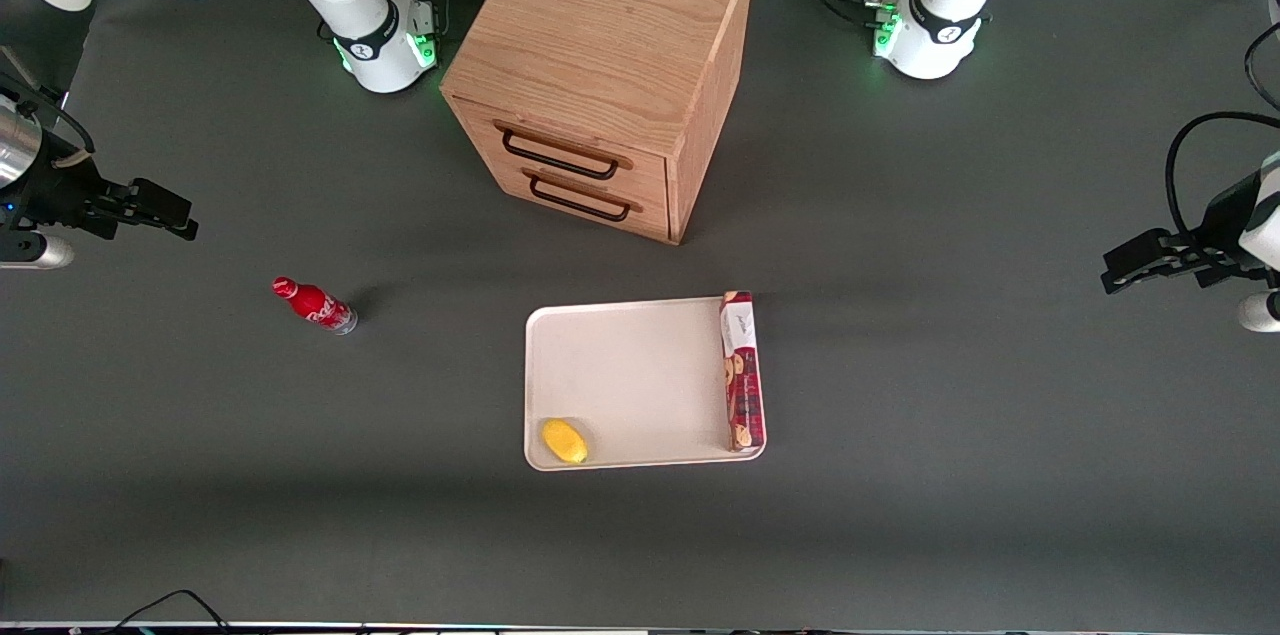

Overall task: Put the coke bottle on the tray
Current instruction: 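Move the right gripper toward the red Coca-Cola bottle on the table, then lower the open right gripper around the bottle and close it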

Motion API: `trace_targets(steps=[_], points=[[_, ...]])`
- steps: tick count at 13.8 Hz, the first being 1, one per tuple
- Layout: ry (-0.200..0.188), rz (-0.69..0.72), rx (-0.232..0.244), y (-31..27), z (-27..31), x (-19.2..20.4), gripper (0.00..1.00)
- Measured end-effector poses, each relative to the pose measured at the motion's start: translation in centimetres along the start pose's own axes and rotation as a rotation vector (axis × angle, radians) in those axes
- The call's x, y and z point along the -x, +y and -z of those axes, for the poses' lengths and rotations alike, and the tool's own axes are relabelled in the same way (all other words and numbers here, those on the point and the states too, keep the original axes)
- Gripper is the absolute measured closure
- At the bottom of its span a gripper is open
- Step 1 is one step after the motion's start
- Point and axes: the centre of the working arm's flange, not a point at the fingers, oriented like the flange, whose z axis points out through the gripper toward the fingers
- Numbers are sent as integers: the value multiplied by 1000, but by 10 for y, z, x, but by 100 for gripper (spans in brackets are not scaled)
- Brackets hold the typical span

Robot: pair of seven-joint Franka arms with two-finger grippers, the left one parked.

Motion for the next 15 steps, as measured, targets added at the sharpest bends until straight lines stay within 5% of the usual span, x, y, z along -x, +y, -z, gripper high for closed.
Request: trace_targets(steps=[7,12,15], points=[[-28,-13,2,7,-10,-3,0],[-110,-13,4,7,-47,3,0],[-84,-10,3,6,-95,1,0]])
